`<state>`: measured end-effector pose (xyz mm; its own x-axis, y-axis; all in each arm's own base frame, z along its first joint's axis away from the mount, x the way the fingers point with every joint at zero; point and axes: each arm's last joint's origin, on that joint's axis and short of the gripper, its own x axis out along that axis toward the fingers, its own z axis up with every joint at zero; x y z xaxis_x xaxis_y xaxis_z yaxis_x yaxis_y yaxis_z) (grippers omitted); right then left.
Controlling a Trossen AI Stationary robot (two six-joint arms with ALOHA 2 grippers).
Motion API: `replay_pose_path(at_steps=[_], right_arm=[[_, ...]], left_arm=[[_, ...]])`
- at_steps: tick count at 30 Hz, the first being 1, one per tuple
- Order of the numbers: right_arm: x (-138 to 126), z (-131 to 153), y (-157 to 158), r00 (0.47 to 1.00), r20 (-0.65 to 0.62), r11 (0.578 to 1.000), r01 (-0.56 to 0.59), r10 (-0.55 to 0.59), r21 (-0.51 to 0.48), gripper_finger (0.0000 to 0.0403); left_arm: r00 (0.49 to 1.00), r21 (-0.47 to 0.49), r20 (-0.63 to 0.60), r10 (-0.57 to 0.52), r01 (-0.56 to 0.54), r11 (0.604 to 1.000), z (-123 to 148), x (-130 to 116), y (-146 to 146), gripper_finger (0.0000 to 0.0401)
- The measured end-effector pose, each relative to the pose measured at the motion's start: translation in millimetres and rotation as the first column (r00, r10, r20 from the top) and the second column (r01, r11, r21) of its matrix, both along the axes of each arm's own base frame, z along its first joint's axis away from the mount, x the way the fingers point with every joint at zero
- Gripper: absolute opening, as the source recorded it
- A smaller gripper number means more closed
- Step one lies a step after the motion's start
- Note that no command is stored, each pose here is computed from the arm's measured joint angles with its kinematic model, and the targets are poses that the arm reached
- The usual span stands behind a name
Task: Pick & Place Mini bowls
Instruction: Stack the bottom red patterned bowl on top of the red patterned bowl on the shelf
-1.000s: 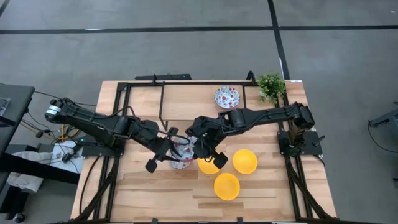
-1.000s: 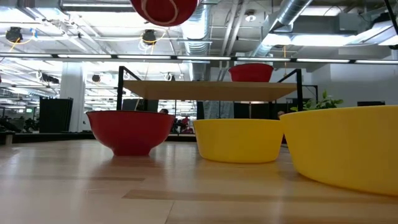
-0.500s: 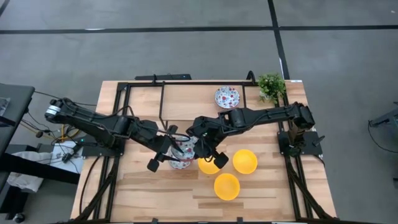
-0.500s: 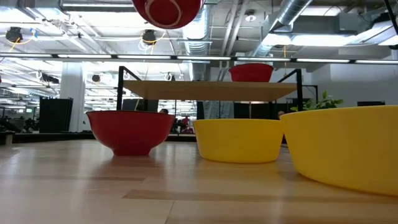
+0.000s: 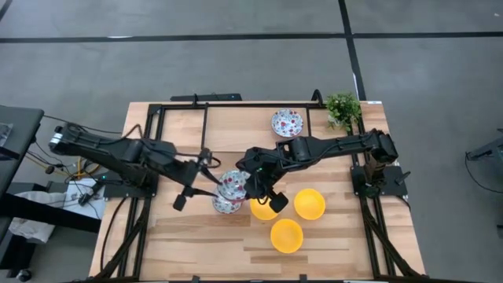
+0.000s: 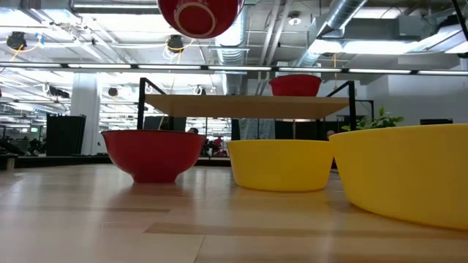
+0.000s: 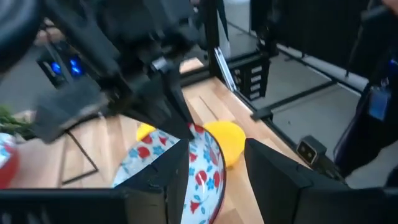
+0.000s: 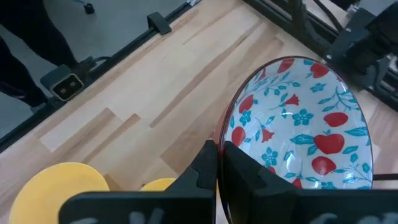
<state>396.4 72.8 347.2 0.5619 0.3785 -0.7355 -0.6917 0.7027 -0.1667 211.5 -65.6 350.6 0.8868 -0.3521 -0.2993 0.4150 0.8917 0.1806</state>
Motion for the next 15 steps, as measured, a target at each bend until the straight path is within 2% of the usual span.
replay_pose_path(at_steps=[8, 15], right_arm=[[-2.8, 14.0, -5.1, 0.998, 0.02, 0.996, 0.061, -0.06, -0.064, 0.0001], [-12.8, 44.5, -19.6, 0.988, 0.038, 0.979, 0.151, -0.147, -0.136, 0.0001]], left_arm=[[0.996, -0.104, 0.053, 0.066, -0.061, 0.993, 17.0, -21.2, 7.5, 0.0154], [0.996, -0.116, 0.065, 0.068, -0.06, 0.991, 20.1, -25.7, 8.9, 0.0154]])
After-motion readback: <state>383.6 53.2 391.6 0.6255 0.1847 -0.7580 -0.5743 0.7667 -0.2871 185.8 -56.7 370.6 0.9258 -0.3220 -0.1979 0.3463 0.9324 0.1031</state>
